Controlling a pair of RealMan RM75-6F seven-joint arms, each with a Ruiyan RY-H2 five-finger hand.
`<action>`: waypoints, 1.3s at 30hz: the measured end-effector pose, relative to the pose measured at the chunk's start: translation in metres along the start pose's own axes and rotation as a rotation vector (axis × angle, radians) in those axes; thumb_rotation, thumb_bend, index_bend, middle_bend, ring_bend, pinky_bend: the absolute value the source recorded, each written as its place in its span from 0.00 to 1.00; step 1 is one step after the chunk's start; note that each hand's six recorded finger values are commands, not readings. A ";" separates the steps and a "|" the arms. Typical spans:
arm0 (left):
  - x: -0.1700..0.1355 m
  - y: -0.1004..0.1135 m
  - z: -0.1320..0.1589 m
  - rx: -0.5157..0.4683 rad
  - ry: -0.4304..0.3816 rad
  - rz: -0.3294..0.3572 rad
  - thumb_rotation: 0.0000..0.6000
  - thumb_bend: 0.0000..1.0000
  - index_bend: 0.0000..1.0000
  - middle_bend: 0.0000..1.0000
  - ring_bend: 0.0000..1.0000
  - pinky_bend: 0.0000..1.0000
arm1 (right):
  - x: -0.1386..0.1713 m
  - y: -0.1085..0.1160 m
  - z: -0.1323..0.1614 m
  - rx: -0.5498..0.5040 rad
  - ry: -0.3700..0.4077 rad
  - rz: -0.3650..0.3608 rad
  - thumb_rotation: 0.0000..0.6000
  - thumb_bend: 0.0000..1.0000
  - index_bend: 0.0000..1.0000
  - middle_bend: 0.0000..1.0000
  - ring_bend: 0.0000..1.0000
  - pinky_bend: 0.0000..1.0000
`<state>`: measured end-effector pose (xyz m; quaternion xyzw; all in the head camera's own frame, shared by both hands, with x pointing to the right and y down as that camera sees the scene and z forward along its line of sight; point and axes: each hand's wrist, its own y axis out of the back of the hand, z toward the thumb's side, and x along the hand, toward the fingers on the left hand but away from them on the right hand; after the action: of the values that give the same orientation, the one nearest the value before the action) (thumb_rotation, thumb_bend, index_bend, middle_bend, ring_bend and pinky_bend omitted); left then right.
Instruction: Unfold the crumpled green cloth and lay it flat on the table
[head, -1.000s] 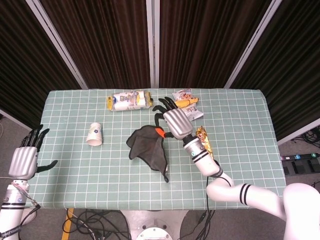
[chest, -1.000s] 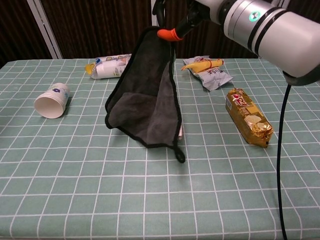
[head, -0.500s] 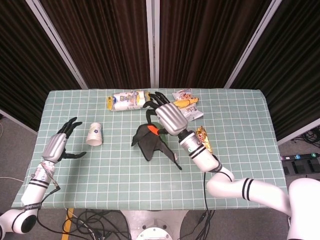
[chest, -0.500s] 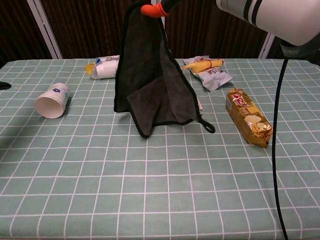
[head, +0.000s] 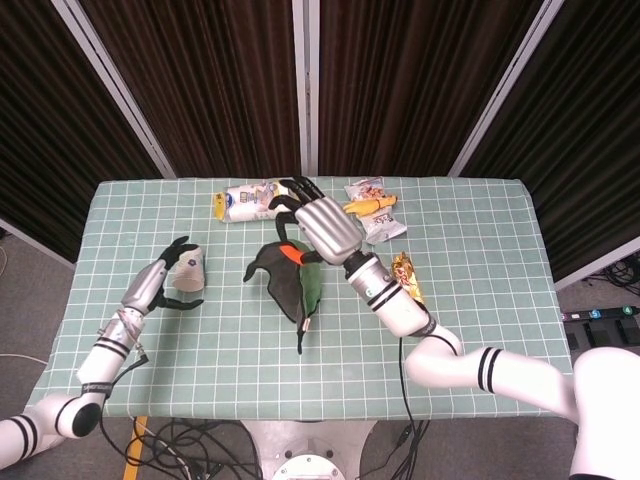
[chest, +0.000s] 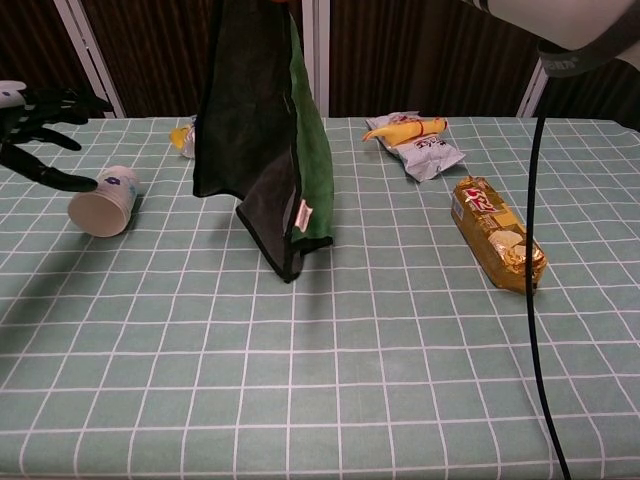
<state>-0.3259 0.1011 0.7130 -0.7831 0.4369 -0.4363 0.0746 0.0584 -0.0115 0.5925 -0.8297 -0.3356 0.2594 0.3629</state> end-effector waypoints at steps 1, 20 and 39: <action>0.004 -0.003 0.000 -0.005 0.006 -0.006 0.99 0.04 0.13 0.00 0.03 0.14 | -0.001 0.000 0.001 -0.005 0.002 0.000 1.00 0.48 0.67 0.27 0.06 0.00; 0.009 -0.024 0.001 -0.032 0.025 -0.045 0.91 0.04 0.13 0.00 0.03 0.14 | -0.002 0.020 0.034 -0.222 0.147 0.038 1.00 0.49 0.67 0.28 0.05 0.00; 0.036 -0.052 0.009 -0.059 0.038 -0.057 0.91 0.04 0.13 0.00 0.03 0.14 | 0.010 -0.006 -0.001 -0.167 0.099 0.139 1.00 0.49 0.68 0.28 0.05 0.00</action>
<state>-0.2785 0.1037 0.7561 -0.7887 0.4285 -0.4397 0.0306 0.0628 -0.0015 0.5956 -0.8901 -0.2793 0.2138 0.2899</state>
